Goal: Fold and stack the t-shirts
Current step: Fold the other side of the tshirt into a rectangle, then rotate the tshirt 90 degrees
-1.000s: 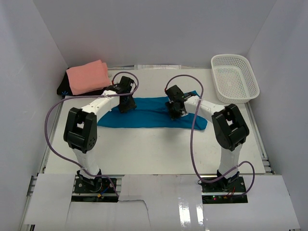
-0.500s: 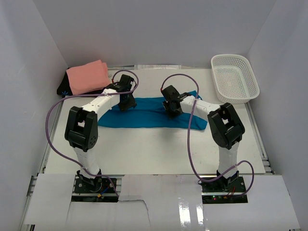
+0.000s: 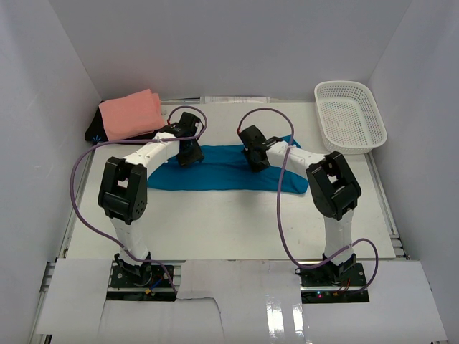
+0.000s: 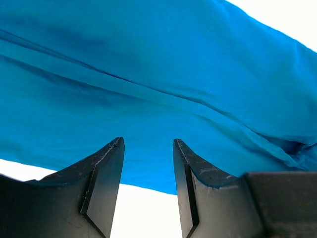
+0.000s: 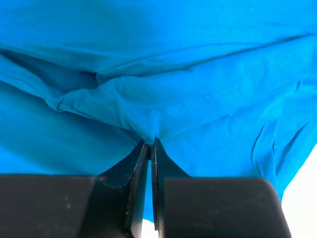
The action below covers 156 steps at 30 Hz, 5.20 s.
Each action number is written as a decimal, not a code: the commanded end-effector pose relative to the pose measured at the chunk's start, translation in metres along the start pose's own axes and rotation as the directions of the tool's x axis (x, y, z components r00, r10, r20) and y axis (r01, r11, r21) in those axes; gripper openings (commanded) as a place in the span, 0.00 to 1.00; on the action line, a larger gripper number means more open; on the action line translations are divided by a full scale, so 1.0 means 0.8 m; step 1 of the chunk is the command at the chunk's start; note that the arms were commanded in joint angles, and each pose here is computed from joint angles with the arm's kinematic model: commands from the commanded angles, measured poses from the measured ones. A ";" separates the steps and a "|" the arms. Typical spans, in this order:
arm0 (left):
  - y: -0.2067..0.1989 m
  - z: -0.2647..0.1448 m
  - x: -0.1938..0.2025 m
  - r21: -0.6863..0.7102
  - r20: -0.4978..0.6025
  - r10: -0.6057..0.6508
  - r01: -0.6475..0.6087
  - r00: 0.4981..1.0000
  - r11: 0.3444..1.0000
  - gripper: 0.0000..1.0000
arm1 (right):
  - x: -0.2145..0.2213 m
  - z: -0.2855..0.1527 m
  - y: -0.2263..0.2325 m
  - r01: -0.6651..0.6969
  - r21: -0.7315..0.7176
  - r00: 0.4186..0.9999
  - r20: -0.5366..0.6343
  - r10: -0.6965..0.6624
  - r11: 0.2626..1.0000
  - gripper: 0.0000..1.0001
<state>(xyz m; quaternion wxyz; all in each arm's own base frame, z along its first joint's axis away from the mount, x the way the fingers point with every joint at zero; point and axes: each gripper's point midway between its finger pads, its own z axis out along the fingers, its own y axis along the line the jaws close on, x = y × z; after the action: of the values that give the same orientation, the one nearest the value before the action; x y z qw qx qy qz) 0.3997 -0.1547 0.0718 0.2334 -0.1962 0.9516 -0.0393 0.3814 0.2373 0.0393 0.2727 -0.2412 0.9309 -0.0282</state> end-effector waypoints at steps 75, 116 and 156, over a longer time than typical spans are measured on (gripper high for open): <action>0.148 0.053 0.075 -0.152 -0.266 -0.035 -0.006 0.963 0.988 0.54 | 0.111 -0.014 -0.124 -0.585 -0.037 0.809 -0.099 0.579 0.810 0.08; 0.014 -0.085 0.388 0.056 -0.587 -0.039 0.089 0.809 0.994 0.54 | -0.108 0.148 -0.209 -0.588 -0.316 0.792 -0.039 0.609 0.745 0.09; -0.226 -0.098 -0.044 0.648 0.056 0.289 -0.255 0.956 0.717 0.58 | -0.158 0.034 -0.193 -0.495 -0.514 0.769 0.116 0.629 0.701 0.38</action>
<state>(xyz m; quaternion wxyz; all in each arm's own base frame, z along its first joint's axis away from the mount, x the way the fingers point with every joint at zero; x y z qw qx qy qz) 0.4571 -0.2888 0.1825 0.2504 -0.0389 0.9076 -0.3348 0.5512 0.1595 0.0409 0.2663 0.0223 0.9182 0.2925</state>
